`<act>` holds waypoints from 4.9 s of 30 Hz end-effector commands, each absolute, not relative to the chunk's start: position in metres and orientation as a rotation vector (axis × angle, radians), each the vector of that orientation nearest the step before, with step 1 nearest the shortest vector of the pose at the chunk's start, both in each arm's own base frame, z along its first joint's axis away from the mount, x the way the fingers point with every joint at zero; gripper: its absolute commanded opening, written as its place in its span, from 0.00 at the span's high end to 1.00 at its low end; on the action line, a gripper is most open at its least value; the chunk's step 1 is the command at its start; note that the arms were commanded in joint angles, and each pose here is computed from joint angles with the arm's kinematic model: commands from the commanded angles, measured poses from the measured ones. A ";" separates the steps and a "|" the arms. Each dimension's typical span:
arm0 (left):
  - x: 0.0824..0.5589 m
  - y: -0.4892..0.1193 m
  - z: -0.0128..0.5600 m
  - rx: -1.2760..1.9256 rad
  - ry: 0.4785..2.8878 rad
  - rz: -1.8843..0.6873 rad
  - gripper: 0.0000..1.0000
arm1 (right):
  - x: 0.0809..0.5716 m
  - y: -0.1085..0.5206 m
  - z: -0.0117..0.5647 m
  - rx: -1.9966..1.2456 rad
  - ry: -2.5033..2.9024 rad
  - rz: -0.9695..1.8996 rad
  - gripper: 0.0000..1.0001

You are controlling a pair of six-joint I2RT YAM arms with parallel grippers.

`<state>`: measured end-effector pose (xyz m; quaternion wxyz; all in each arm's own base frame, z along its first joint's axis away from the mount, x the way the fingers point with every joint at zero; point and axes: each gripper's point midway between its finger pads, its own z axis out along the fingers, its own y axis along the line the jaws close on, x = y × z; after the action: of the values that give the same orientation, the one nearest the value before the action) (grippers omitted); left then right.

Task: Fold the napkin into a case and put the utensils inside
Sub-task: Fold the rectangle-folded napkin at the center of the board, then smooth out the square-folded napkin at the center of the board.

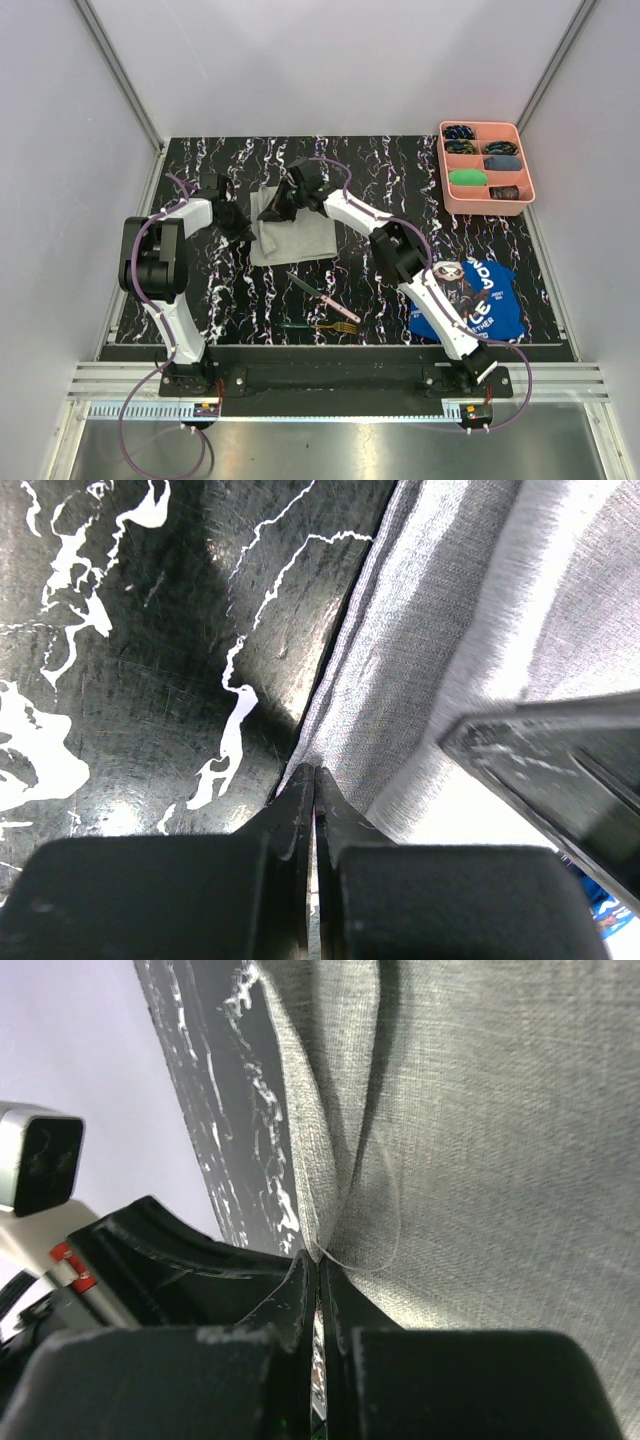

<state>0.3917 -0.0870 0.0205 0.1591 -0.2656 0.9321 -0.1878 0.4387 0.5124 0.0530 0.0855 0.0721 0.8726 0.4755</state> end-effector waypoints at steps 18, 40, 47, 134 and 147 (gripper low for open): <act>0.385 -0.048 0.116 -0.810 2.358 -0.546 0.74 | 0.422 0.513 0.133 -0.037 2.518 1.490 0.56; 0.366 -0.130 0.030 -0.635 2.680 -0.670 0.73 | 0.367 0.355 0.070 -0.030 2.663 1.175 0.77; 0.359 -0.128 0.019 -0.642 2.701 -0.640 0.71 | 0.410 0.336 0.034 -0.032 2.625 1.040 0.81; 0.394 -0.075 0.056 -0.530 2.637 -0.555 0.60 | 0.337 0.343 0.024 0.810 2.571 0.894 0.61; 0.392 -0.077 0.056 -0.521 2.635 -0.574 0.58 | 0.347 0.339 0.029 0.800 2.519 0.854 0.73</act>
<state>0.3856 -0.0723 0.0509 0.1801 -0.1931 0.9461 -0.1877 0.3349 0.3345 0.0210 0.1507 0.2880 0.8949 0.3058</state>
